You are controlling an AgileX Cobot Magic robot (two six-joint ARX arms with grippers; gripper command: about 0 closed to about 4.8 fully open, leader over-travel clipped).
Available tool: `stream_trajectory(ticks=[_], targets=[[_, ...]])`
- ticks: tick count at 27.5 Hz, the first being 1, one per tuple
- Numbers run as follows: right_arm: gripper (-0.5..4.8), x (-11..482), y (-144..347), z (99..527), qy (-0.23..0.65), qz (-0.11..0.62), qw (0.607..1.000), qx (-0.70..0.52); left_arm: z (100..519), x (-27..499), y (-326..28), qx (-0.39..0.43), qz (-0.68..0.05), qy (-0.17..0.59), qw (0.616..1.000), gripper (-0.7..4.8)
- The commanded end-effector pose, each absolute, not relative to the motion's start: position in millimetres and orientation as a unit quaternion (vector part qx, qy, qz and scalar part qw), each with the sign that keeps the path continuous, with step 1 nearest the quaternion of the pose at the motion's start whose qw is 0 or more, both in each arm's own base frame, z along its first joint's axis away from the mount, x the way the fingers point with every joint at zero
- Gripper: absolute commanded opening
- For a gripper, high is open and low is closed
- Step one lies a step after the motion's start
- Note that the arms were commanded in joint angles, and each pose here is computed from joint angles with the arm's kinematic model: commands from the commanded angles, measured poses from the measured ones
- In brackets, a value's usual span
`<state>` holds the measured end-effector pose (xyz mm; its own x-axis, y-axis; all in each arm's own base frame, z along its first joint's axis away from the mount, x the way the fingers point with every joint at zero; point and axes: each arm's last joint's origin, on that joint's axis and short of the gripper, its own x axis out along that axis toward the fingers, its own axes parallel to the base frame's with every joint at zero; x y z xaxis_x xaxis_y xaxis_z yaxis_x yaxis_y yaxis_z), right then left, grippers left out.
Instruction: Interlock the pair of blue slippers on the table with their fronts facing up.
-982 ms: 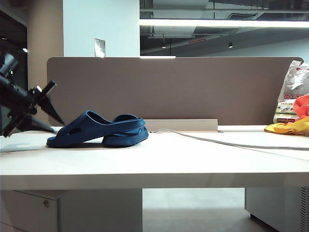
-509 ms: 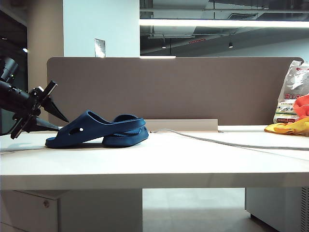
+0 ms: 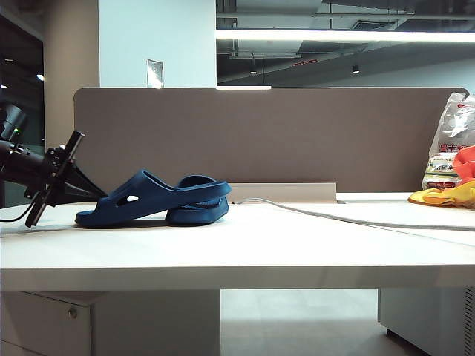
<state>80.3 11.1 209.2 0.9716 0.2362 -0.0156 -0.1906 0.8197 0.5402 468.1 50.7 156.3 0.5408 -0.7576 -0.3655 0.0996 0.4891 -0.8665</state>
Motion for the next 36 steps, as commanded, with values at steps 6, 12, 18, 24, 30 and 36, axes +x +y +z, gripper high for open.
stream_trajectory(ticks=[6, 12, 18, 24, 30, 36], targets=[[-0.01, 86.4, 12.3, 215.8, 0.038, 0.126, 0.954, 0.27, 211.0, 457.0, 64.3, -0.414, -0.326, 0.341, 0.778, -0.06], [-0.01, 106.9, 14.1, 235.6, 0.082, 0.117, 0.961, 0.237, 255.1, 435.7, 76.7, -0.413, -0.348, 0.321, 0.778, -0.06], [-0.01, 163.6, 19.3, 295.6, 0.139, 0.118, 0.96, 0.212, 302.4, 407.4, 80.4, -0.387, -0.351, 0.296, 0.8, -0.06], [0.4, 267.1, 33.1, 346.5, 0.238, 0.215, 0.928, 0.188, 336.7, 372.9, 71.5, -0.321, -0.328, 0.289, 0.84, -0.06], [1.16, 380.9, 49.8, 361.3, 0.284, 0.378, 0.853, 0.221, 353.6, 339.8, 63.0, -0.259, -0.28, 0.319, 0.868, -0.06], [1.17, 467.2, 58.7, 347.4, 0.311, 0.404, 0.823, 0.25, 373.0, 312.8, 54.5, -0.233, -0.262, 0.303, 0.886, -0.06]])
